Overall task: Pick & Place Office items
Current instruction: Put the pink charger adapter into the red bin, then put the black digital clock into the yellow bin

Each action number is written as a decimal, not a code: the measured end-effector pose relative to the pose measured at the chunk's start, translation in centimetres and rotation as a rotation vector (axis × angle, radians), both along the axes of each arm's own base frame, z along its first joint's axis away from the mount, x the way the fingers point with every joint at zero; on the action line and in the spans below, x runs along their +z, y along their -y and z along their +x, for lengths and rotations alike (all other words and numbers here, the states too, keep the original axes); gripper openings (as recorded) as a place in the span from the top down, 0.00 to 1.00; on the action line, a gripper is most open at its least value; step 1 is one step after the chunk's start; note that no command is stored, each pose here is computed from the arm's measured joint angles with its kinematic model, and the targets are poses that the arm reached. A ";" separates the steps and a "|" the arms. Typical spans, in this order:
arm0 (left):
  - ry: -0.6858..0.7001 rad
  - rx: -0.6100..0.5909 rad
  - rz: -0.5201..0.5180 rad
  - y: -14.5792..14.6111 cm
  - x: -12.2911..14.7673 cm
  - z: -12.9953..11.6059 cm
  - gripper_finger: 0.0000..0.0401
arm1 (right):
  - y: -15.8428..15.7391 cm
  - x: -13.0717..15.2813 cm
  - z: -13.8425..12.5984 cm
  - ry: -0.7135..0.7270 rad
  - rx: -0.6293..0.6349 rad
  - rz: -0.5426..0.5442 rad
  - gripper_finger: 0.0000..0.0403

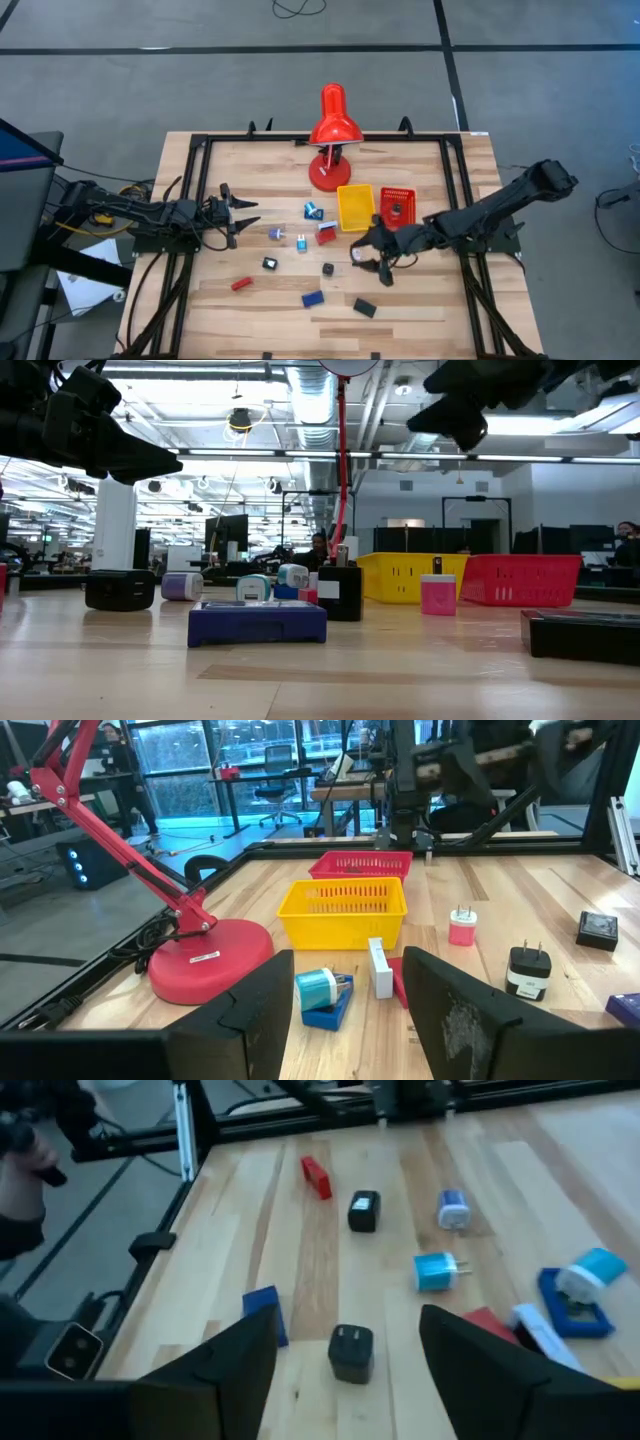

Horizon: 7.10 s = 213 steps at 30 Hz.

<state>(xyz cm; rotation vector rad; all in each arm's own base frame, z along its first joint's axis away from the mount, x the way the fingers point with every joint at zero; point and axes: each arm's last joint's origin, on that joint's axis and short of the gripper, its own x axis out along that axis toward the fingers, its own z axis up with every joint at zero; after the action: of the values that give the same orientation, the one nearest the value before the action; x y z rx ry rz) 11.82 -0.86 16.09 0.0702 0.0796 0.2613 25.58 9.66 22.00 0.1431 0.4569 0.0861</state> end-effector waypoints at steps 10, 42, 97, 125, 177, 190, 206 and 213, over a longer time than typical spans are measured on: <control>0.002 0.000 0.000 0.0 0.0 0.0 0.55 | -1.1 -3.9 1.6 -0.118 0.006 0.014 0.30; -0.017 0.000 0.003 0.0 -0.2 0.0 0.55 | -0.7 -7.7 5.2 -0.676 -0.201 -0.213 0.30; -0.016 0.000 0.003 0.0 -0.1 0.0 0.55 | 13.3 -4.2 -6.2 -0.632 -0.489 -0.139 0.70; -0.016 0.000 0.003 0.0 -0.1 0.0 0.55 | 14.2 -7.3 -4.7 -0.748 -0.482 -0.172 0.30; -0.015 0.000 0.003 0.0 -0.1 0.0 0.55 | -4.3 -1.4 -1.1 -0.412 -0.200 0.081 0.34; -0.016 0.000 0.003 0.0 -0.1 0.0 0.55 | -12.3 -1.5 3.8 -0.672 -0.238 -0.027 0.34; -0.020 0.000 0.004 0.0 -0.2 0.0 0.55 | -14.1 -6.2 4.6 -0.868 -0.313 0.013 0.34; -0.019 0.000 0.003 0.0 -0.2 0.0 0.55 | -14.6 -6.7 4.2 -0.859 -0.303 0.027 0.34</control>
<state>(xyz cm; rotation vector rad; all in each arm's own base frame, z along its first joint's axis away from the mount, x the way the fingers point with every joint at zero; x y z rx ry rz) 11.80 -0.86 15.90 0.0763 0.0985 0.2604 29.77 24.28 15.27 0.2743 1.2839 -0.2814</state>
